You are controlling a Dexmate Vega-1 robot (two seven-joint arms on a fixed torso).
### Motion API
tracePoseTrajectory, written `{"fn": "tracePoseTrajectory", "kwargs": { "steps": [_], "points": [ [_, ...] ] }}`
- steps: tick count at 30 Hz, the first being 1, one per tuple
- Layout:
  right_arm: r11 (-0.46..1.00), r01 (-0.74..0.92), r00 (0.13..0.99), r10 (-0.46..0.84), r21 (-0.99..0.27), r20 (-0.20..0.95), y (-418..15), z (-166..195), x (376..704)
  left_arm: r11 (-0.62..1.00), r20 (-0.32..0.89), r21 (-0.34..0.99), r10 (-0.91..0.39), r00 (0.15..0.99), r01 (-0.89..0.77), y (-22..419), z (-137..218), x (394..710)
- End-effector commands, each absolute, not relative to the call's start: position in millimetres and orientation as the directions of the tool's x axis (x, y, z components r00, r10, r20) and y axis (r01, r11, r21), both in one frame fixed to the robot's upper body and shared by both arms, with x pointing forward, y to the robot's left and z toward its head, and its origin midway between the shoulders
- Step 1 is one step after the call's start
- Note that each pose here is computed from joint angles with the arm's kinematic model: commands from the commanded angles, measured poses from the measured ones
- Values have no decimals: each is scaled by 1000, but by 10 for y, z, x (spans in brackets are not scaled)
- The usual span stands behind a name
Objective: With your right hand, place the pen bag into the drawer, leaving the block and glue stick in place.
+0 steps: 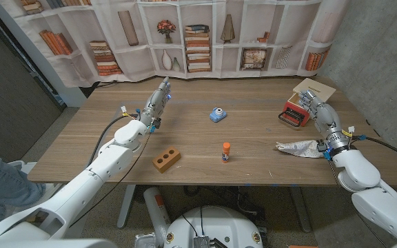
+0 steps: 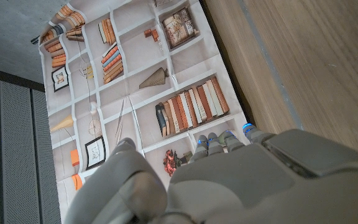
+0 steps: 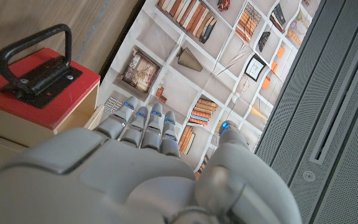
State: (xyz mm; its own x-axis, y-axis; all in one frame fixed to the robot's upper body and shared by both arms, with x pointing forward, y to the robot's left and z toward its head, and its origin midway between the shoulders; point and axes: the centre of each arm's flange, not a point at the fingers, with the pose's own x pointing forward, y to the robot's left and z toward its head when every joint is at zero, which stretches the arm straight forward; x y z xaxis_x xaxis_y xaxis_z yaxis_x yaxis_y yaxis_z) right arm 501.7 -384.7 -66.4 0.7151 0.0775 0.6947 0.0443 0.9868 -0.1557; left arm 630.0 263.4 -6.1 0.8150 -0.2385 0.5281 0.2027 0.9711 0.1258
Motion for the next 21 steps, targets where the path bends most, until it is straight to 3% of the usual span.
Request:
{"fn": "tracePoseTrajectory", "kwargs": {
  "steps": [1,21],
  "points": [
    [986,64,714,65,-157,697,-3846,-713,4934,969,522,133,-245,817,206,2652,-32,6320],
    [986,78,714,50,-150,699,-3879,-857,4772,964,511,158,-265,818,213,2561,1,6361]
  ]
}}
